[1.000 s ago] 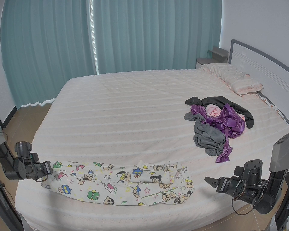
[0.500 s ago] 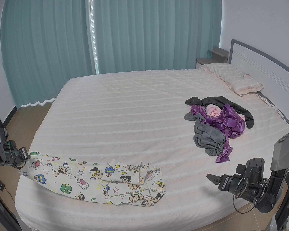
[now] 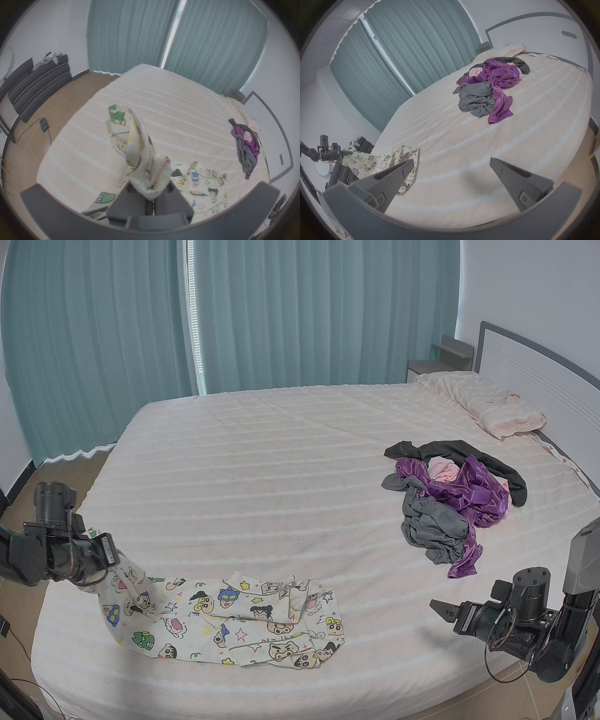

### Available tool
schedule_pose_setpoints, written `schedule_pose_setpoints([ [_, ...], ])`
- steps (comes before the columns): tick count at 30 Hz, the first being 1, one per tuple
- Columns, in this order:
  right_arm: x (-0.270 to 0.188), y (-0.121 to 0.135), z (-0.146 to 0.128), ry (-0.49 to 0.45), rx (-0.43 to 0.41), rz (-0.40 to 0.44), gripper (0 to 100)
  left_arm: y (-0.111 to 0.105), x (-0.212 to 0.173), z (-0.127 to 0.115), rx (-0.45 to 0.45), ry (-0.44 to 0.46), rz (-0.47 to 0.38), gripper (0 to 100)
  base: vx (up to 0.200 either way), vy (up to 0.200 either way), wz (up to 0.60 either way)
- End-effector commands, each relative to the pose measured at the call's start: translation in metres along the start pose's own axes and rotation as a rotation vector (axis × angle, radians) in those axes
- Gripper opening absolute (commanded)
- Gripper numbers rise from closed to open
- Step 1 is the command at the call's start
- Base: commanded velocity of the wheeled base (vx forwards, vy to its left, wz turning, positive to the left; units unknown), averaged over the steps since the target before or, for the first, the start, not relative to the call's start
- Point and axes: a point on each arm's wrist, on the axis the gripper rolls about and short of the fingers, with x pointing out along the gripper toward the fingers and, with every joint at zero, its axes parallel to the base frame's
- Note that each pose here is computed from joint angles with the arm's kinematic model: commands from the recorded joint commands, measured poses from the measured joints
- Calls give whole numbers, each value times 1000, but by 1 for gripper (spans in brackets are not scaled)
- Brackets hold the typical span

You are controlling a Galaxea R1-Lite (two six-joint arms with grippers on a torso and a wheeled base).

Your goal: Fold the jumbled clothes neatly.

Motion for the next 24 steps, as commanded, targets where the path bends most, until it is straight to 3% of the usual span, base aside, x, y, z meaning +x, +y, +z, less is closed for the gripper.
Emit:
schedule_pose_setpoints([
  [1,-2,-1,-1,8,-1,-2,100,-89,-10,-39,86,15,-120,0,0,0,0],
  [4,-1,-1,-1,9,-1,-2,100,-107,-7,-48,102,30,-142,0,0,0,0],
  [5,-1,-1,-1,9,-1,-2,100,-126,-3,-61,126,46,-160,0,0,0,0],
  [12,-2,-1,-2,9,-2,-3,100,-179,15,-92,172,71,-202,0,0,0,0],
  [19,-1,-1,-1,7,-3,-5,100,-212,40,-108,152,63,-204,0,0,0,0],
  [24,0,-1,-2,11,-3,-7,100,-218,44,-110,117,66,-217,0,0,0,0],
])
